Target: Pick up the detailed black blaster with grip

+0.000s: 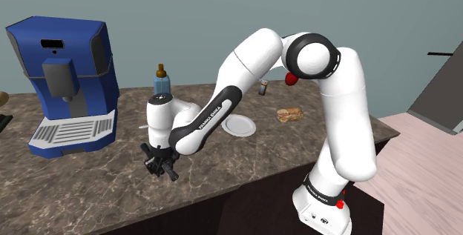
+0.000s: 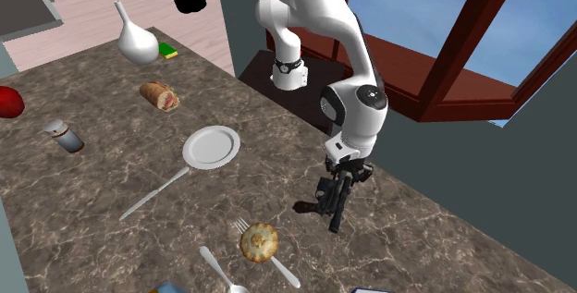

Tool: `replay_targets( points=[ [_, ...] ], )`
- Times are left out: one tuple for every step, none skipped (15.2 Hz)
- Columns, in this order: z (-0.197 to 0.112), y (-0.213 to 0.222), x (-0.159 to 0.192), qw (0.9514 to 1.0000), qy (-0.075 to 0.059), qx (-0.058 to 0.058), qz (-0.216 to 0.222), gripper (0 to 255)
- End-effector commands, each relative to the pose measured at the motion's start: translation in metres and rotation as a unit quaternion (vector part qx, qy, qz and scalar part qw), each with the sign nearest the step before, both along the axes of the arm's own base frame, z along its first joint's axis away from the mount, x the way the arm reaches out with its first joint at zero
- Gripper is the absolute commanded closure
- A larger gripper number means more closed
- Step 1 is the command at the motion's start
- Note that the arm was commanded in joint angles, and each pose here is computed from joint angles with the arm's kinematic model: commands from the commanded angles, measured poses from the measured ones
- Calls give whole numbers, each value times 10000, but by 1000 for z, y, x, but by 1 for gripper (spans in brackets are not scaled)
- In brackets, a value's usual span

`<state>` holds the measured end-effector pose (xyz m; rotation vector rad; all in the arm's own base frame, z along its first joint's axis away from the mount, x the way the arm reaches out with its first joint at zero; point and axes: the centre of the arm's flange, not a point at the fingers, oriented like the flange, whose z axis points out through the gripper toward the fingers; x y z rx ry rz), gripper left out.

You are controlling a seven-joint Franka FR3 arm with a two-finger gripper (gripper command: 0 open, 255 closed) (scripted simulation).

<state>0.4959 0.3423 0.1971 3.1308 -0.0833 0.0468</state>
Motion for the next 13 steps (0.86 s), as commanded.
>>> replay_targets(
  points=[
    [10, 0, -1, 10000, 1, -1, -2, 255],
    [15, 0, -1, 10000, 1, -1, -2, 255],
    [20, 0, -1, 10000, 1, -1, -2, 255],
    [25, 0, -1, 10000, 1, -1, -2, 255],
    [31, 0, -1, 10000, 1, -1, -2, 255],
    [36, 0, -1, 10000, 1, -1, -2, 255],
    [41, 0, -1, 10000, 1, -1, -2, 255],
    [47, 0, -1, 10000, 1, -1, -2, 255],
    [52, 0, -1, 10000, 1, -1, -2, 255],
    [57, 0, -1, 10000, 1, -1, -2, 255],
    [62, 0, -1, 10000, 1, -1, -2, 255],
    [63, 0, -1, 10000, 2, -1, -1, 255],
    [63, 0, -1, 10000, 1, -1, -2, 255]
  ],
)
